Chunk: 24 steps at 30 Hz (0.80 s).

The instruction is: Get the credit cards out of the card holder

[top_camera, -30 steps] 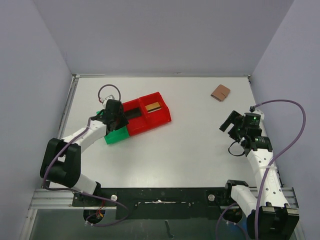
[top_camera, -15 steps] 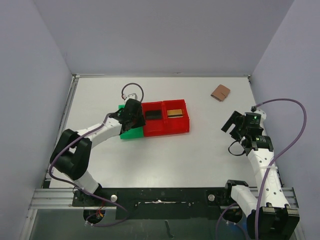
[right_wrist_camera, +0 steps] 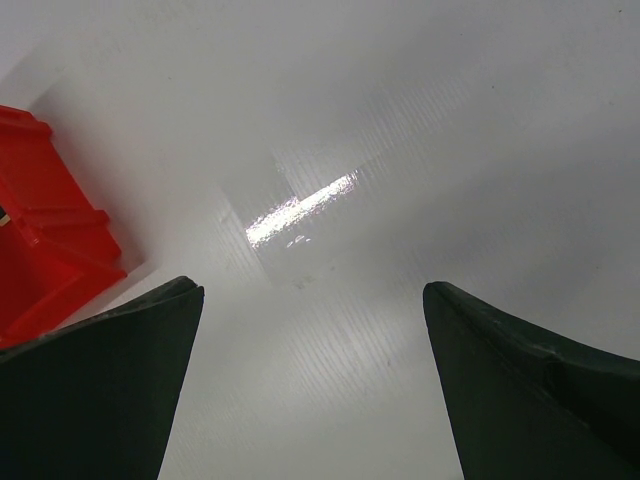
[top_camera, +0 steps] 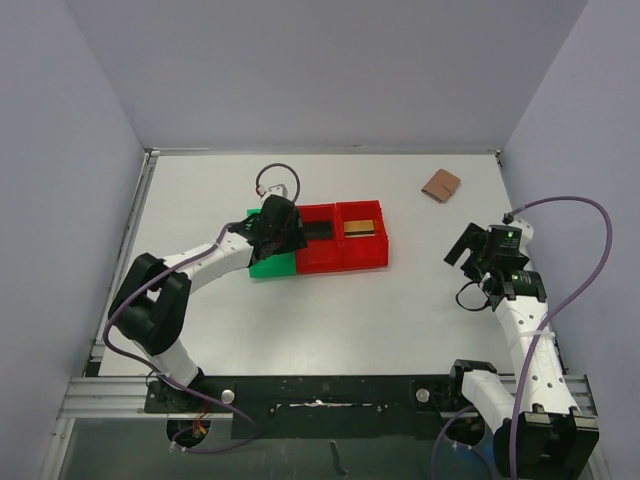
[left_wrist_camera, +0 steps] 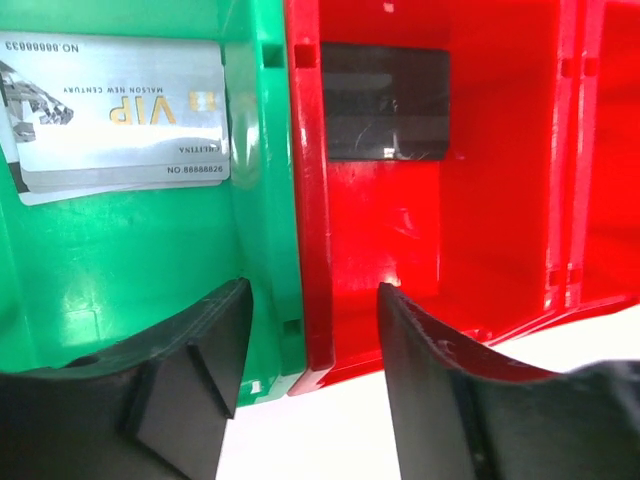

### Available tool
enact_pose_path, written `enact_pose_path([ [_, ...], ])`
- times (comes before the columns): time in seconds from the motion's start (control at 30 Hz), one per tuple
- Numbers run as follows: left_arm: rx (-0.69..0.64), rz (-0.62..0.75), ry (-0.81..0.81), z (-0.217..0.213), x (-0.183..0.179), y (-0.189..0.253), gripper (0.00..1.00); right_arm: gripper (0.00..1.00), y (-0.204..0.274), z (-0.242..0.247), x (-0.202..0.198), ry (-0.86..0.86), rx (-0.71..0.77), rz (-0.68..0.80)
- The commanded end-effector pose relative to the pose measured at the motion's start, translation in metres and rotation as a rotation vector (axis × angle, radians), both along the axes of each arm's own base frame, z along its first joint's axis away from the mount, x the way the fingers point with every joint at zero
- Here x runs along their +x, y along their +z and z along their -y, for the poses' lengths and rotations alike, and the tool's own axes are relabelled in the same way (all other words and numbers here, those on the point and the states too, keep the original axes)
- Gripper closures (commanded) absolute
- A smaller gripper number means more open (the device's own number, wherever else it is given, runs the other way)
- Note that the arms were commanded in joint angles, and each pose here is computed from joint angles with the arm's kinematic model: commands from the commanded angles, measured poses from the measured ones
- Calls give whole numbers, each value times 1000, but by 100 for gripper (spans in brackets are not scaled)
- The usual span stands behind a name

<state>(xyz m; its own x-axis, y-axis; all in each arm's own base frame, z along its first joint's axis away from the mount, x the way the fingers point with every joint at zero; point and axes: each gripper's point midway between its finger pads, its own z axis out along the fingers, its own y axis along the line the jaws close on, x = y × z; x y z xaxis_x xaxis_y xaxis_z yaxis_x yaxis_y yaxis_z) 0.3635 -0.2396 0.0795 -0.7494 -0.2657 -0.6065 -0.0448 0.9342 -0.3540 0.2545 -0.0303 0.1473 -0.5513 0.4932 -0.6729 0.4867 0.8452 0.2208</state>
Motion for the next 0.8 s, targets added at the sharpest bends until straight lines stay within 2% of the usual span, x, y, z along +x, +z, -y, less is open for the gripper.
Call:
enact_pose_path([
  [0.0, -56, 104, -5, 13, 19, 47, 43, 2, 12, 5, 7, -10, -14, 30],
  [0.17, -88, 200, 6, 6, 16, 92, 27, 2, 18, 8, 12, -30, -20, 64],
  [0.37, -91, 325, 14, -25, -7, 136, 24, 2, 36, 17, 35, -35, -65, 147],
  [0.63, 4, 407, 86, -110, -54, 167, 23, 2, 31, 42, 118, -79, -26, 87],
  [0.77, 47, 475, 62, -132, -76, 168, 23, 2, 7, 61, 169, -115, 89, 81],
])
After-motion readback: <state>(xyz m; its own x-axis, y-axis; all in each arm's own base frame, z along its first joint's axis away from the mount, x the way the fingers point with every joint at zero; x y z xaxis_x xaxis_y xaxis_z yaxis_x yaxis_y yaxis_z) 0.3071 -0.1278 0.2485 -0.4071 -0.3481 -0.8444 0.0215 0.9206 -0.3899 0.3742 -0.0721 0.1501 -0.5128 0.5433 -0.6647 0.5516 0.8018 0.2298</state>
